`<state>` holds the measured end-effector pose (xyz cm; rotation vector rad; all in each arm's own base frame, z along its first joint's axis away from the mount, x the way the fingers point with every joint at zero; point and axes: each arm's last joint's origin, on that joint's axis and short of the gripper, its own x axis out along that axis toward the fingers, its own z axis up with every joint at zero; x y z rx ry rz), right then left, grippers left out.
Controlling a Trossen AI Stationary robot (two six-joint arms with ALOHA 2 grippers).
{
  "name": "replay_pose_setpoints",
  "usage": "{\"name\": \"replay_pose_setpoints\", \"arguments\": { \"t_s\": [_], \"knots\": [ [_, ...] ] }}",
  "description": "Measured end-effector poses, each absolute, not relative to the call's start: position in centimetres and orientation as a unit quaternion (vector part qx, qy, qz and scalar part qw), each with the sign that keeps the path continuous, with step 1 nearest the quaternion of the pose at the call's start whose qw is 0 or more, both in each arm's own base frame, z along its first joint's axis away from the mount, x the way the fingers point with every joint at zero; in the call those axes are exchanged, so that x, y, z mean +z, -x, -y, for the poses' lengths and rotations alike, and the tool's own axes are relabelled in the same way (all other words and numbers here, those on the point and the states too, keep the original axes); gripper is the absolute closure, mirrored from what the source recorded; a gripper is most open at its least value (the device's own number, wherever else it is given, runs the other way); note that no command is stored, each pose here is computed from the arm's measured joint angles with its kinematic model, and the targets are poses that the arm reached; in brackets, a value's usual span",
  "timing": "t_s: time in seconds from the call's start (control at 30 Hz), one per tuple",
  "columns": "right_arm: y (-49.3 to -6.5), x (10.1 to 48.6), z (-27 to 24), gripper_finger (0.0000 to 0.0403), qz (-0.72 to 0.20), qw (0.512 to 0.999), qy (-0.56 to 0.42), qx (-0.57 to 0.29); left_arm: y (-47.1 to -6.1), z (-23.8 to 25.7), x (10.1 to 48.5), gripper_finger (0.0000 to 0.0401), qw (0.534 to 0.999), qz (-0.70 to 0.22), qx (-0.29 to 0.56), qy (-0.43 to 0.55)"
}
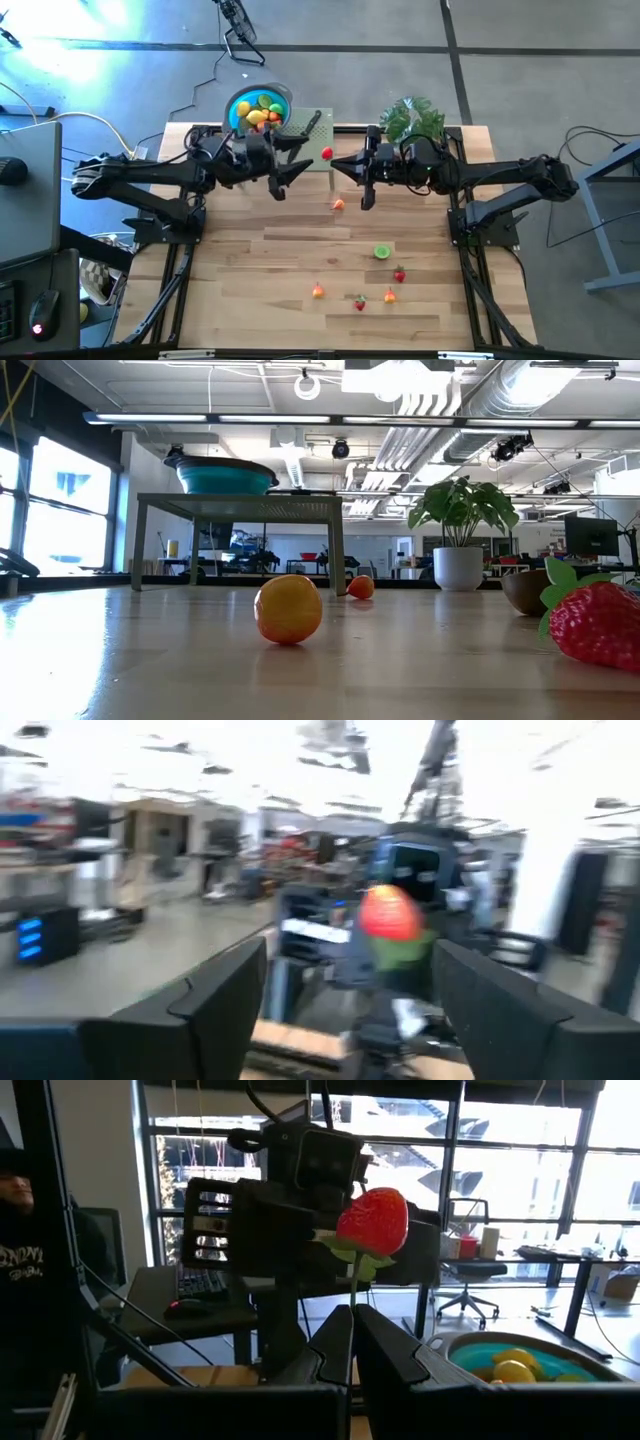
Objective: Pick & Place Fruit
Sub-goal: Put the strawberry into the strainer bowl on the shelf
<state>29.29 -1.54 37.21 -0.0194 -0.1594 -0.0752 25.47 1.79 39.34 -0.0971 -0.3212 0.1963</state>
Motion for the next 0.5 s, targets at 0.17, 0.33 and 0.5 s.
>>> {"name": "replay_pose_setpoints", "arguments": {
  "t_s": [0.17, 0.33, 0.5],
  "knots": [
    [-29.3, 37.2, 1.5, 0.04, 0.078, 0.996, 0.013, -0.037, -26.4, -1.7, 39.1, 0.0106, 0.981, 0.172, 0.072, 0.046],
    [-29.3, 37.2, 1.5, 0.04, 0.079, 0.996, 0.013, -0.037, -27.7, -1.8, 38.2, 0.0105, 0.98, 0.175, 0.068, 0.069],
    [-29.3, 37.2, 1.5, 0.04, 0.079, 0.996, 0.013, -0.037, -28.7, -1.8, 37.8, 0.0105, 0.974, 0.198, 0.063, 0.085]
  ]
}}
